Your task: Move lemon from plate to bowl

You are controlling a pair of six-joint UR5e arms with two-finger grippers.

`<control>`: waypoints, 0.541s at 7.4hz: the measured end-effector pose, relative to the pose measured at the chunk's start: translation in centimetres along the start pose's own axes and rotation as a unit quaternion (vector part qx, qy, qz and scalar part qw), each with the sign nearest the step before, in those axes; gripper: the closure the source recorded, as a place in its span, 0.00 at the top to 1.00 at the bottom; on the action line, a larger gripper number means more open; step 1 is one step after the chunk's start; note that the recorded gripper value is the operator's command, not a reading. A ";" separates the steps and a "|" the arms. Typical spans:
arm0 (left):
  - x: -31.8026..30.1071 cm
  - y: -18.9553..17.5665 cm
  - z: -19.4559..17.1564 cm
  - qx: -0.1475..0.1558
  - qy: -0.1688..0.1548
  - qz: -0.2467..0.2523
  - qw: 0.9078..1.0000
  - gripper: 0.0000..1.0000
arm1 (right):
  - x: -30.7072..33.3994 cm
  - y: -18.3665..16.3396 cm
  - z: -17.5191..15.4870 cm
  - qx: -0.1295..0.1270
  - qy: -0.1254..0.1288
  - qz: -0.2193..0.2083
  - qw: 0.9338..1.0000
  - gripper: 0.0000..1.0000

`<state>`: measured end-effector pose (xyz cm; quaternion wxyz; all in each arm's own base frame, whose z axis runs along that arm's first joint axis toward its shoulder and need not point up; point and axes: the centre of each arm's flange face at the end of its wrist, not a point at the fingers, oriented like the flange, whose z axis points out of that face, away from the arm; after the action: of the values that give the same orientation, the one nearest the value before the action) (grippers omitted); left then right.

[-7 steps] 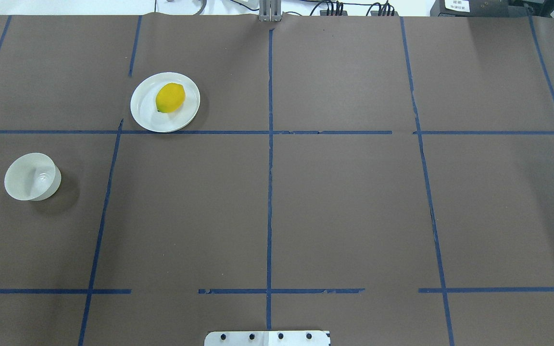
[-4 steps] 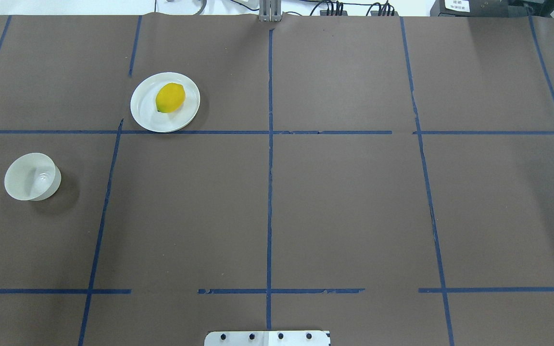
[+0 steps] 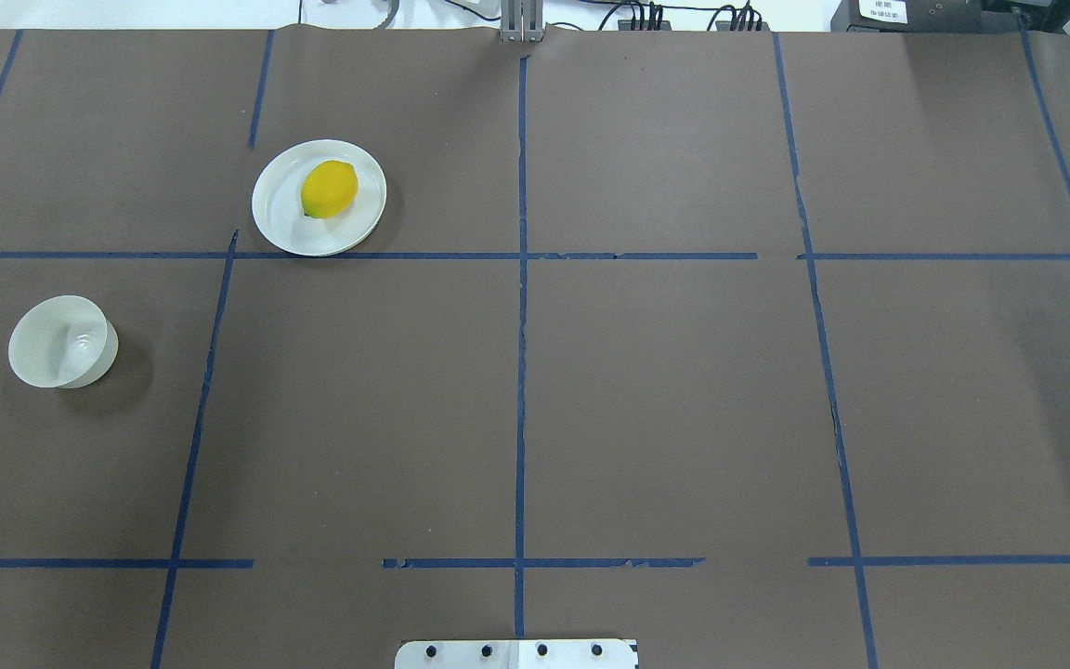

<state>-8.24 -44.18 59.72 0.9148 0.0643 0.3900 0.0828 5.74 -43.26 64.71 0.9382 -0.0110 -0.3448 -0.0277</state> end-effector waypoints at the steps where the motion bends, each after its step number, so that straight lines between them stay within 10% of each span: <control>1: 2.5 -1.2 1.2 0.003 0.033 0.031 0.999 1.00 | 0.0 0.0 0.0 0.000 0.000 0.000 1.000 1.00; 4: 17.4 -9.8 4.2 -0.001 0.116 0.106 0.988 1.00 | 0.0 0.0 0.0 0.000 0.000 0.000 1.000 1.00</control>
<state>7.68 -50.44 48.60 0.8498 0.0943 0.4840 0.1862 5.74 -43.26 64.71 0.9382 -0.0110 -0.3448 -0.0277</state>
